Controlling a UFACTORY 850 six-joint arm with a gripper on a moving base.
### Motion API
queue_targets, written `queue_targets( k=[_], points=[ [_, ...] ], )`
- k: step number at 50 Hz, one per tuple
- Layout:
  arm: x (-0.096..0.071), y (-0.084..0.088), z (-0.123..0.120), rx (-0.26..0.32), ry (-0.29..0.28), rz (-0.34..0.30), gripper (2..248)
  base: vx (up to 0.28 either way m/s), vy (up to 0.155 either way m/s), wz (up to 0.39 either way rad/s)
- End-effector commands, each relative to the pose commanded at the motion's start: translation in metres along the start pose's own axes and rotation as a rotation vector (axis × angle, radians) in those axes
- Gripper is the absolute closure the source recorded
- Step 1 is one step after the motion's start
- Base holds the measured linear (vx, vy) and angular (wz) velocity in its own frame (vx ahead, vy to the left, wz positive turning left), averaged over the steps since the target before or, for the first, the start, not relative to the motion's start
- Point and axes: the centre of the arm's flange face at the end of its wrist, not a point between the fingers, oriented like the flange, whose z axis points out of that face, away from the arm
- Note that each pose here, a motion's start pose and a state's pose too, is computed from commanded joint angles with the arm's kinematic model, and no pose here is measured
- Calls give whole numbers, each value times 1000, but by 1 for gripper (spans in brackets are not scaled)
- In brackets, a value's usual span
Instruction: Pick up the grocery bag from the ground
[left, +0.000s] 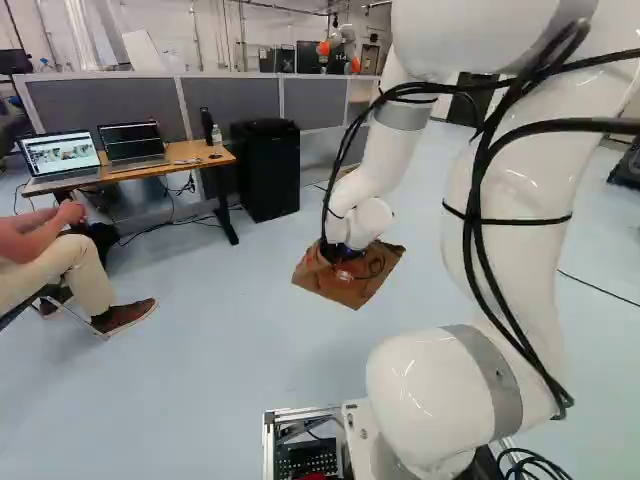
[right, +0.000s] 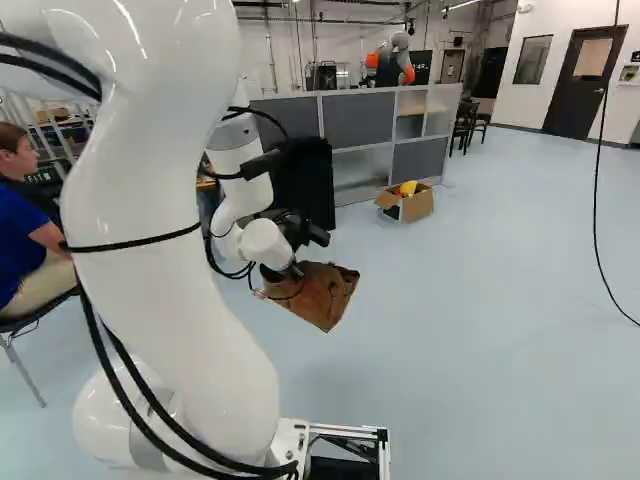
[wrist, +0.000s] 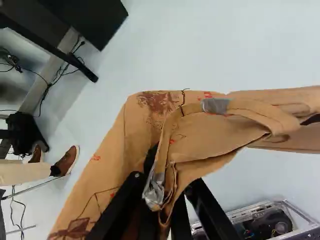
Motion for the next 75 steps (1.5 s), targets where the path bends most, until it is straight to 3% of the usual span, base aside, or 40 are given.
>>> queue_targets(
  k=[24,47,75],
  points=[
    [-5,10,-51,78,193,-176,227,0,0,0],
    [-18,22,-94,116,382,-334,227,0,0,0],
    [-32,33,-122,122,533,-452,227,0,0,0]
  ],
)
